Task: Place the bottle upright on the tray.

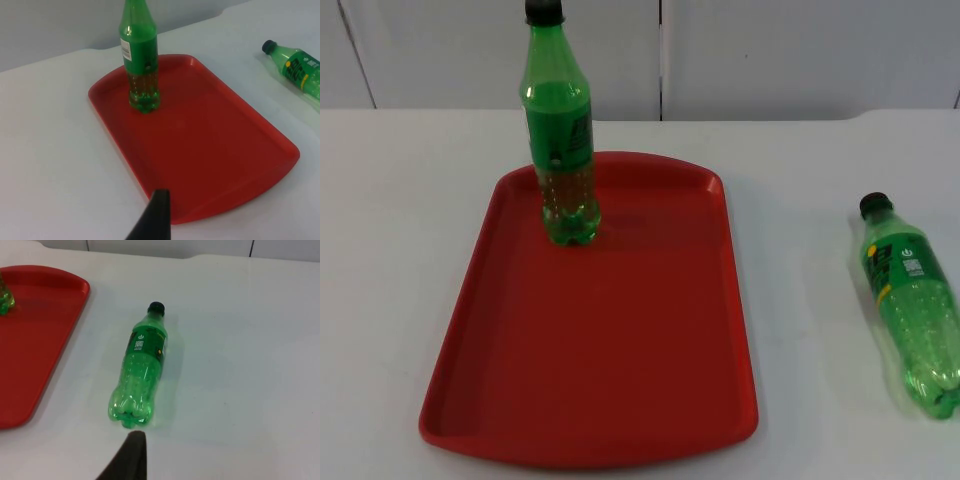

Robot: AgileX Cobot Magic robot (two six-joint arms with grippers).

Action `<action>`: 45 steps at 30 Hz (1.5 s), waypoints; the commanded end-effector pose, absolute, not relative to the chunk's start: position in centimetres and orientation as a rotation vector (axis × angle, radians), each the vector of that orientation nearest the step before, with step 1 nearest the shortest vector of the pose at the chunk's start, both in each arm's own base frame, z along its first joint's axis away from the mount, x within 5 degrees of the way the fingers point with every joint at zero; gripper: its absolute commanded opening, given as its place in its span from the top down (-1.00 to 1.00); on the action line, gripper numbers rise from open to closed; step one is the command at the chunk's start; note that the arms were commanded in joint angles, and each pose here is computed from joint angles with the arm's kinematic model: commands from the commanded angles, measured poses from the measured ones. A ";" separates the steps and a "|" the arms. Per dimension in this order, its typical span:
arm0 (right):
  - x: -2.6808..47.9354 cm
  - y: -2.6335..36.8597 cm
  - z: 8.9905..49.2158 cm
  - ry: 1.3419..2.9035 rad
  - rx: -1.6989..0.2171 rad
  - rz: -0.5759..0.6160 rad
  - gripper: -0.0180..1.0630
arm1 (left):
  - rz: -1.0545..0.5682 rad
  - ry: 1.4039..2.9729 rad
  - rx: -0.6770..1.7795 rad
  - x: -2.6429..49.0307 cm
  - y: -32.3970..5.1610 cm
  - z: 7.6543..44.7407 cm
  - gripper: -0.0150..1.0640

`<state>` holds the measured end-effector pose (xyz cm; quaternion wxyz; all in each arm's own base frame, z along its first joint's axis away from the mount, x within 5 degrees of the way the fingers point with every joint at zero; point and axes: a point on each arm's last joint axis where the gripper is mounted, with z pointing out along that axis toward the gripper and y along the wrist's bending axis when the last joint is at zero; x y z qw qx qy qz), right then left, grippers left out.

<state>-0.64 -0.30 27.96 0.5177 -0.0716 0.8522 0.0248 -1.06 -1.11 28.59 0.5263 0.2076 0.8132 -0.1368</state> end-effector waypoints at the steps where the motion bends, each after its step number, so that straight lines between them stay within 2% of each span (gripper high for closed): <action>1: -0.9 -0.3 28.5 2.021 -0.166 0.066 -0.98 | -0.325 1.945 0.493 -1.1 -1.1 28.5 -0.63; 8: 1.1 0.1 30.9 2.107 -0.143 0.083 -0.97 | -0.325 1.945 0.493 -1.1 -1.1 28.5 -0.63; 16: 9.5 1.3 34.8 2.364 -0.131 0.076 -0.89 | -0.325 1.945 0.493 -1.1 -1.1 28.5 -0.63; 23: 16.4 2.4 35.7 2.505 -0.140 0.062 -0.89 | -0.325 1.945 0.493 -1.1 -1.1 28.5 -0.63; 34: 27.0 5.3 33.4 2.755 -0.099 0.229 -0.89 | -0.325 1.945 0.493 -1.1 -1.1 28.5 -0.63; 42: 32.7 8.0 28.8 2.893 0.058 0.227 -0.89 | -0.325 1.945 0.493 -1.1 -1.1 28.5 -0.63; 45: 33.5 9.0 27.3 2.915 0.055 0.221 -0.88 | -0.325 1.945 0.493 -1.1 -1.1 28.5 -0.63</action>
